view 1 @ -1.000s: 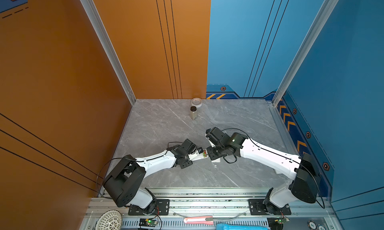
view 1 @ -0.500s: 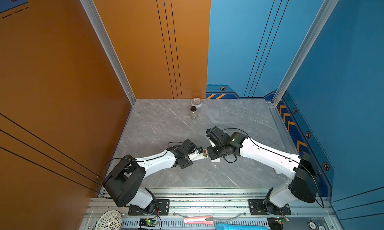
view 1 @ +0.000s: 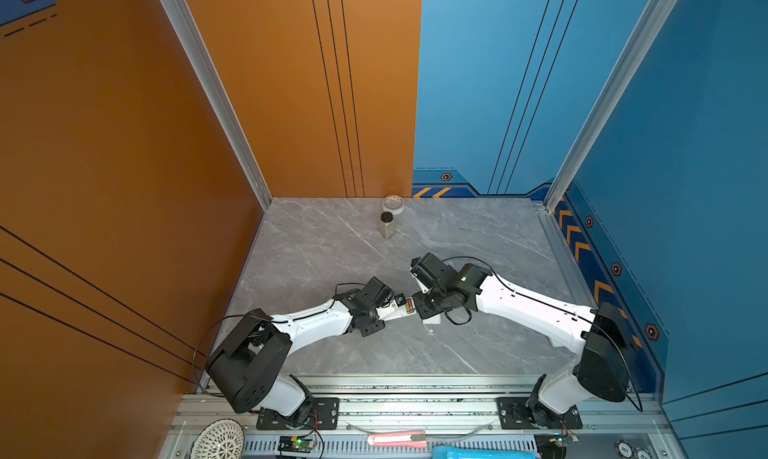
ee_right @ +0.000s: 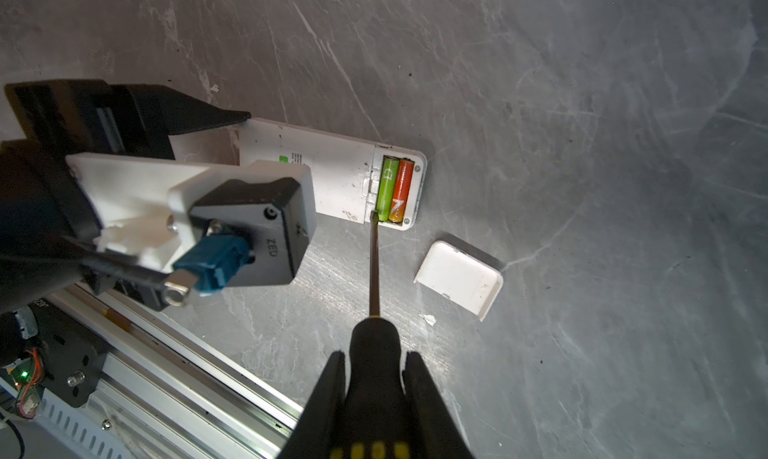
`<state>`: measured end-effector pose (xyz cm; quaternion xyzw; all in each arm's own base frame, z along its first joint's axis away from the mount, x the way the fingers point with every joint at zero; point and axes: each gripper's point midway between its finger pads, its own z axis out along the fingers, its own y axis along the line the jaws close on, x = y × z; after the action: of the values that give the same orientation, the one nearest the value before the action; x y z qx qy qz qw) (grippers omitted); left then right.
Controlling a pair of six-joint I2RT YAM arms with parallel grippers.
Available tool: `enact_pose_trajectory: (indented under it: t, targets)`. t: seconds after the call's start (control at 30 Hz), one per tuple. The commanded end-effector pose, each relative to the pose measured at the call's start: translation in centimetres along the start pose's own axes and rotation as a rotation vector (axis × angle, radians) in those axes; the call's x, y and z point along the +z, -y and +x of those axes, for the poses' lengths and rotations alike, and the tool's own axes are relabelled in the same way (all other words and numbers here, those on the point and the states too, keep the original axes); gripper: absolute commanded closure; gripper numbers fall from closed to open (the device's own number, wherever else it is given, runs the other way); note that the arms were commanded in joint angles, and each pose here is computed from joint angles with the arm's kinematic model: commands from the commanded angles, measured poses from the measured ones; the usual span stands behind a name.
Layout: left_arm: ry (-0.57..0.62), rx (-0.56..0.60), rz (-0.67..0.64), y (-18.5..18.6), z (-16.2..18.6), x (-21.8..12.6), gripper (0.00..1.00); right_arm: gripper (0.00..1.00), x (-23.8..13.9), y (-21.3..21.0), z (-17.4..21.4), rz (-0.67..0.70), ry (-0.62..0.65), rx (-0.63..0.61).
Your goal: Unload the batteries from the remote control
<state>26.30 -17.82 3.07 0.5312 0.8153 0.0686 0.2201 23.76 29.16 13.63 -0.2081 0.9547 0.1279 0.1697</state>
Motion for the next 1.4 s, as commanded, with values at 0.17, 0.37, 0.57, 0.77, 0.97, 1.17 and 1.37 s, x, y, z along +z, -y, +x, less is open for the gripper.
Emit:
enact_pose_trajectory:
  t: [0.17, 0.37, 0.57, 0.77, 0.97, 1.17, 1.37]
  targets:
    - [-0.017, -0.007, -0.025, -0.8, 0.2, 0.2, 0.68, 1.00, 0.7, 0.8, 1.5, 0.011, -0.046, 0.010]
    - [-0.019, -0.006, -0.035, -1.0, 0.1, 0.2, 0.68, 1.00, 0.6, 1.1, 1.8, 0.017, -0.056, 0.008]
    - [-0.023, -0.006, -0.046, -1.2, 0.3, 0.1, 0.69, 1.00, 0.3, 1.1, 1.9, 0.014, -0.057, 0.006]
    - [-0.027, -0.007, -0.051, -1.3, 0.3, 0.1, 0.69, 1.00, 0.2, 1.5, 2.1, 0.026, -0.063, 0.007]
    - [-0.028, -0.008, -0.061, -1.5, 0.3, 0.0, 0.69, 1.00, 0.1, 1.8, 2.4, 0.035, -0.071, 0.001]
    - [-0.017, -0.007, -0.052, -1.3, 0.2, -0.1, 0.69, 1.00, 0.3, 2.1, 2.2, 0.054, -0.070, -0.002]
    - [-0.018, -0.001, -0.056, -1.4, 0.2, -0.3, 0.69, 1.00, 0.1, 3.0, 2.0, 0.127, -0.077, -0.016]
